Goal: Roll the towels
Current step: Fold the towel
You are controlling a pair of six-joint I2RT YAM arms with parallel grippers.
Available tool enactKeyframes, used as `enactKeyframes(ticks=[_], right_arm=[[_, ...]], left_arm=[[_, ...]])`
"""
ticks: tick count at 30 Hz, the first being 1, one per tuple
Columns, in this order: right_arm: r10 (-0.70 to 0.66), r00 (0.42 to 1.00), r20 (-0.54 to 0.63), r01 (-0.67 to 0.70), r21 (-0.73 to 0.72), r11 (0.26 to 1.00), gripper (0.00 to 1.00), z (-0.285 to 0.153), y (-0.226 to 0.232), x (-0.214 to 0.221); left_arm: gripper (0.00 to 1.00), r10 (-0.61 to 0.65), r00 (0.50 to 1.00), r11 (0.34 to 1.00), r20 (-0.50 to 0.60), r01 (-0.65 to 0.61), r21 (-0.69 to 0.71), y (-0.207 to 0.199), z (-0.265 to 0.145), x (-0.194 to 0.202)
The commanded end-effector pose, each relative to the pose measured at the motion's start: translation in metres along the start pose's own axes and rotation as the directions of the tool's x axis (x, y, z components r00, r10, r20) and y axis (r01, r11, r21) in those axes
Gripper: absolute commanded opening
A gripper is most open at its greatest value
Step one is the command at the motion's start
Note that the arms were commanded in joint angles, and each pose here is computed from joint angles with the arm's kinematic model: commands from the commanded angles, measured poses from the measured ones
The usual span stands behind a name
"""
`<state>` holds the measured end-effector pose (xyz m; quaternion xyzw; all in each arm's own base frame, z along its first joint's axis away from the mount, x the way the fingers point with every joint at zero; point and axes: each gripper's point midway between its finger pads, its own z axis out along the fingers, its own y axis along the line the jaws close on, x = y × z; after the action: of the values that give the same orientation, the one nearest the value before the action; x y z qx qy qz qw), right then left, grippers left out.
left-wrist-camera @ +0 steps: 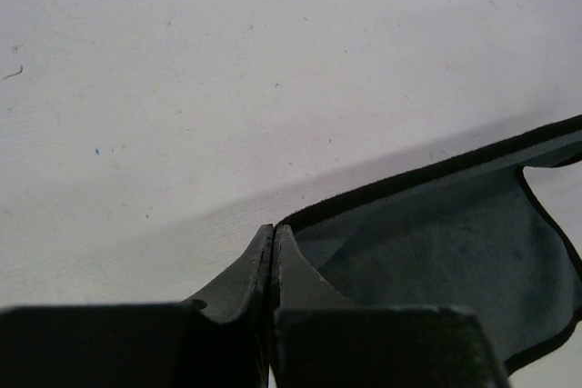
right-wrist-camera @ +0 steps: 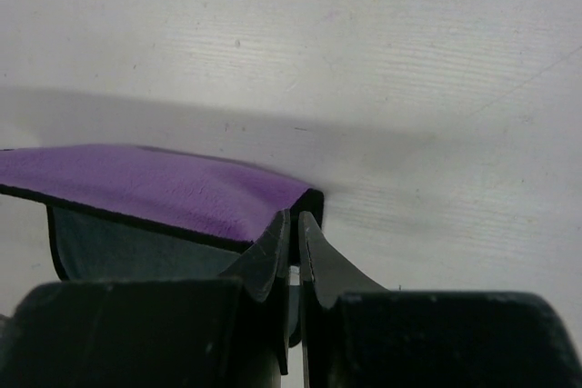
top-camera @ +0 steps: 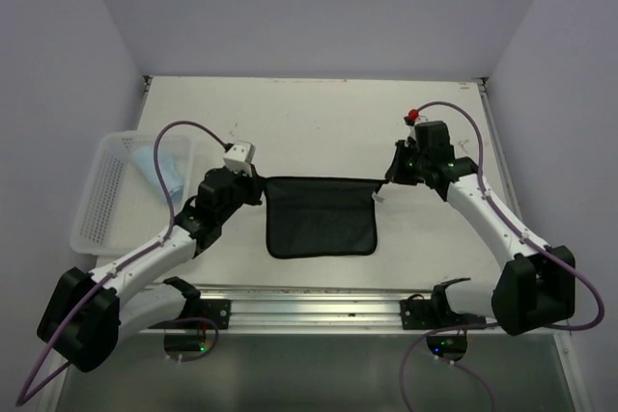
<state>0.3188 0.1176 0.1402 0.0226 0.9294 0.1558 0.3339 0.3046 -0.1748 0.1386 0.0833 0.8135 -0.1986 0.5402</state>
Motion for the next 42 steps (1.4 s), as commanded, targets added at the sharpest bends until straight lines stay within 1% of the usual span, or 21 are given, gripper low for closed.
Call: enactKeyframes(ticks=[1,8,15,20,25,35,39,42], right_arm=[[-0.004,0.999,0.042,0.005,-0.031,1.0,0.0,-0.01,0.006,-0.002],[-0.005,0.999,0.041,0.007,-0.049,0.999,0.0,-0.017,0.007,0.008],[-0.015,1.0,0.025,0.016,-0.033,0.999,0.0,-0.02,0.003,0.025],[-0.013,1.0,0.015,0.013,-0.026,1.0,0.0,-0.024,0.001,0.04],[-0.008,1.0,-0.002,0.008,0.018,1.0,0.0,-0.023,-0.007,0.051],[0.015,1.0,-0.009,-0.014,0.067,0.998,0.0,-0.024,-0.018,0.059],[0.017,1.0,-0.001,-0.017,0.043,0.999,0.0,-0.028,-0.014,0.059],[0.024,1.0,-0.01,-0.024,0.032,0.999,0.0,-0.029,-0.013,0.065]], left_arm=[[0.0,0.018,0.998,0.999,0.061,-0.019,0.025,-0.005,-0.003,-0.011],[0.0,0.003,0.999,0.999,0.046,-0.006,0.052,-0.008,-0.012,0.008],[0.0,-0.002,1.0,0.998,0.029,0.0,0.061,-0.008,-0.018,0.021],[0.0,-0.003,0.999,0.998,0.035,0.0,0.069,-0.009,-0.023,0.024],[0.0,-0.028,0.999,0.996,0.035,0.025,0.085,-0.013,-0.026,0.023],[0.0,-0.07,0.997,0.992,-0.024,0.072,0.102,-0.016,-0.035,0.048],[0.0,-0.092,0.994,0.992,-0.056,0.096,0.082,-0.014,-0.036,0.058],[0.0,-0.107,0.992,0.99,-0.06,0.112,0.086,-0.015,-0.04,0.063]])
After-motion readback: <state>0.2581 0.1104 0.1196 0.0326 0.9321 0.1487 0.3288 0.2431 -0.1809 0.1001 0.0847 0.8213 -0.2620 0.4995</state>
